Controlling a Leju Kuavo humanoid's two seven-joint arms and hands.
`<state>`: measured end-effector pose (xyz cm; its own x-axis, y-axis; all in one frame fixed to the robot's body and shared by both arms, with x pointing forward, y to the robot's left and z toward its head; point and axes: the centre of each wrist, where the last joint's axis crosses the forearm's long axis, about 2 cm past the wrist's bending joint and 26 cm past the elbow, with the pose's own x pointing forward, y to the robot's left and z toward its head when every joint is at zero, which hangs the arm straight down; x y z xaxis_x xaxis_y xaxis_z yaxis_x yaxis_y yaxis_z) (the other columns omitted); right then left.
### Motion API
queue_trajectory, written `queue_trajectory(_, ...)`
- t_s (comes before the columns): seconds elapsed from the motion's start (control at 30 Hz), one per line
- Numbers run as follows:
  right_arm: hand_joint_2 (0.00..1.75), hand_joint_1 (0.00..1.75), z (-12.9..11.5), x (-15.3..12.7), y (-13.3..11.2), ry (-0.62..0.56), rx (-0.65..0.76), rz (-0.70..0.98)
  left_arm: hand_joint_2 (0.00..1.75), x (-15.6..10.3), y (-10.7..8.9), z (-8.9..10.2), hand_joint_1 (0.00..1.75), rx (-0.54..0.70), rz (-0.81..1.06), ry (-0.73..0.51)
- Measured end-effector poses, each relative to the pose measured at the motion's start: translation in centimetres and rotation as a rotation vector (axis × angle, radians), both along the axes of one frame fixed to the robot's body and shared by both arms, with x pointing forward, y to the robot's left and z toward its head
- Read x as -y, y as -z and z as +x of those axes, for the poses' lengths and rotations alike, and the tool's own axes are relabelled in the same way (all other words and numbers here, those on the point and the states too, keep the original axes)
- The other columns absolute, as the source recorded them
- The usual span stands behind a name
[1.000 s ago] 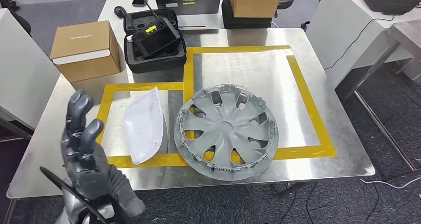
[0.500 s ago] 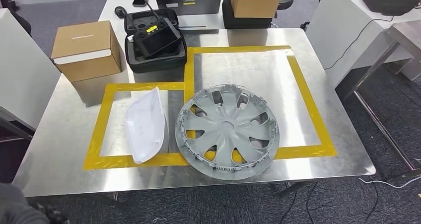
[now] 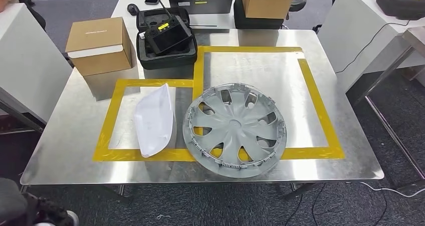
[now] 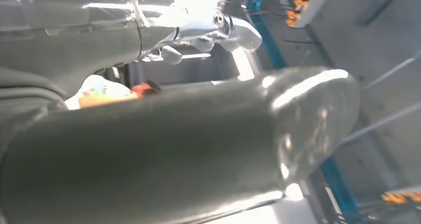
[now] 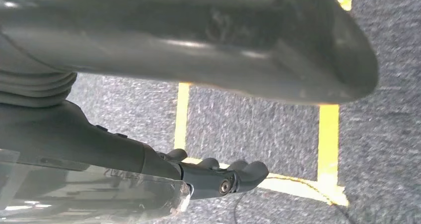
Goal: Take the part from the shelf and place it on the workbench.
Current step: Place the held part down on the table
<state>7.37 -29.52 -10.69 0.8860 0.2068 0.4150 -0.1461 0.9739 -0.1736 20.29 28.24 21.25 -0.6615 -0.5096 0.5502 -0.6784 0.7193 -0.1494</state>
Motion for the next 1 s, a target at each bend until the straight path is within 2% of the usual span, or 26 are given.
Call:
queue_trajectory(0.33,0.0,0.0,0.3,0.4,-0.1,0.004,-0.03,-0.008,0.0,-2.1,2.4,0.2,0.0,-0.099,-0.03,-0.077)
queue_trajectory(0.63,0.0,0.0,0.4,1.0,-0.1,-0.006,0.003,-0.014,0.0,-3.1,3.6,1.1,0.0,-0.225,-0.088,-0.047)
queue_trajectory(1.0,0.0,0.0,0.7,1.1,-0.1,-0.016,0.019,-0.01,0.0,-3.8,5.2,1.3,0.0,-0.305,-0.067,-0.028)
